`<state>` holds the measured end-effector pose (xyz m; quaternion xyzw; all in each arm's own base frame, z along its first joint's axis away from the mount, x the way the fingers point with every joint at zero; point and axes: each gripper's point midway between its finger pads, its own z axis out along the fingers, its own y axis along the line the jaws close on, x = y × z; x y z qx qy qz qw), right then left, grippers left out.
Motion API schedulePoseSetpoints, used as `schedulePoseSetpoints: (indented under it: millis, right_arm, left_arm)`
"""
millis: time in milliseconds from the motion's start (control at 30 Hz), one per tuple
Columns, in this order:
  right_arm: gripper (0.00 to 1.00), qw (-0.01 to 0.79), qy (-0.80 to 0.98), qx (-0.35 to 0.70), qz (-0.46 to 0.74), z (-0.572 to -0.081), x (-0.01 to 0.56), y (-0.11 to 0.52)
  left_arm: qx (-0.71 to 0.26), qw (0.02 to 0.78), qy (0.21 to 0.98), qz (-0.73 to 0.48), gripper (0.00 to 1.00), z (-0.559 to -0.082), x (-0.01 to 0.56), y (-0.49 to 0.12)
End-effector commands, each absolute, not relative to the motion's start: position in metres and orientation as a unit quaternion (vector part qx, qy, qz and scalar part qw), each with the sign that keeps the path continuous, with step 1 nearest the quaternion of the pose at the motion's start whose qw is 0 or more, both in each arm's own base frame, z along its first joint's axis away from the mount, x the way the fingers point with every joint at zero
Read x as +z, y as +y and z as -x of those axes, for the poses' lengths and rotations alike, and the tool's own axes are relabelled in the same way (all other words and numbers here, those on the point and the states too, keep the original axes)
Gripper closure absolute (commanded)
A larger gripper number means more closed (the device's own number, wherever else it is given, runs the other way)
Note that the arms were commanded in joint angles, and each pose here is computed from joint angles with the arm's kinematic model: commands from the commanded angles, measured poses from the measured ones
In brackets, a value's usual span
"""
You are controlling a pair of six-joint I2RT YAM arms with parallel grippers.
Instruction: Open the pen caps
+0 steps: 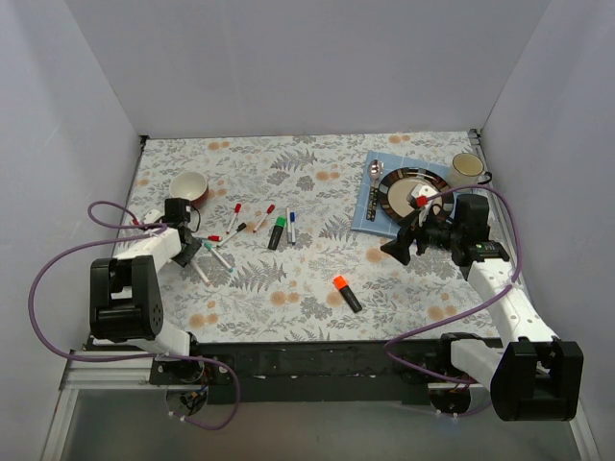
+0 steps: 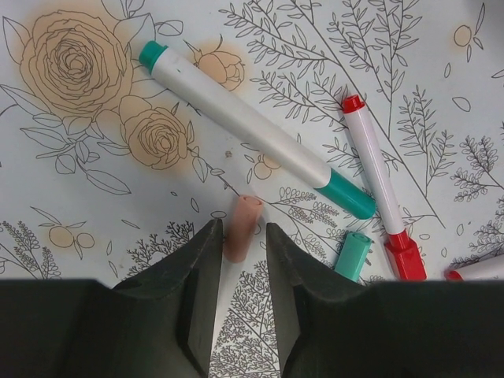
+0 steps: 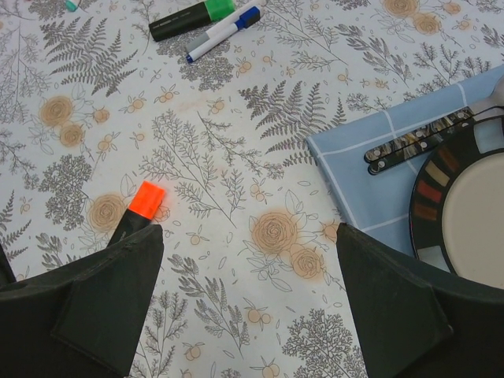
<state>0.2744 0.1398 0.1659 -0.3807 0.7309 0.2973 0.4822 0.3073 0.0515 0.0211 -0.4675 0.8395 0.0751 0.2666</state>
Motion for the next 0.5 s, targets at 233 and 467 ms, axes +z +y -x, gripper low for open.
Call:
schedulePoseSetpoints:
  millis: [233,467]
  right_arm:
    - [0.01,0.506,0.711,0.283,0.397,-0.281,0.189,0.142]
    - [0.02,0.503,0.705,0.295,0.403,-0.278,0.189,0.146]
  left_arm:
    - [0.082,0.266,0.84,0.466,0.92,-0.302,0.024,0.056]
    - [0.033,0.287,0.839,0.462,0.98,-0.3,0.045,0.042]
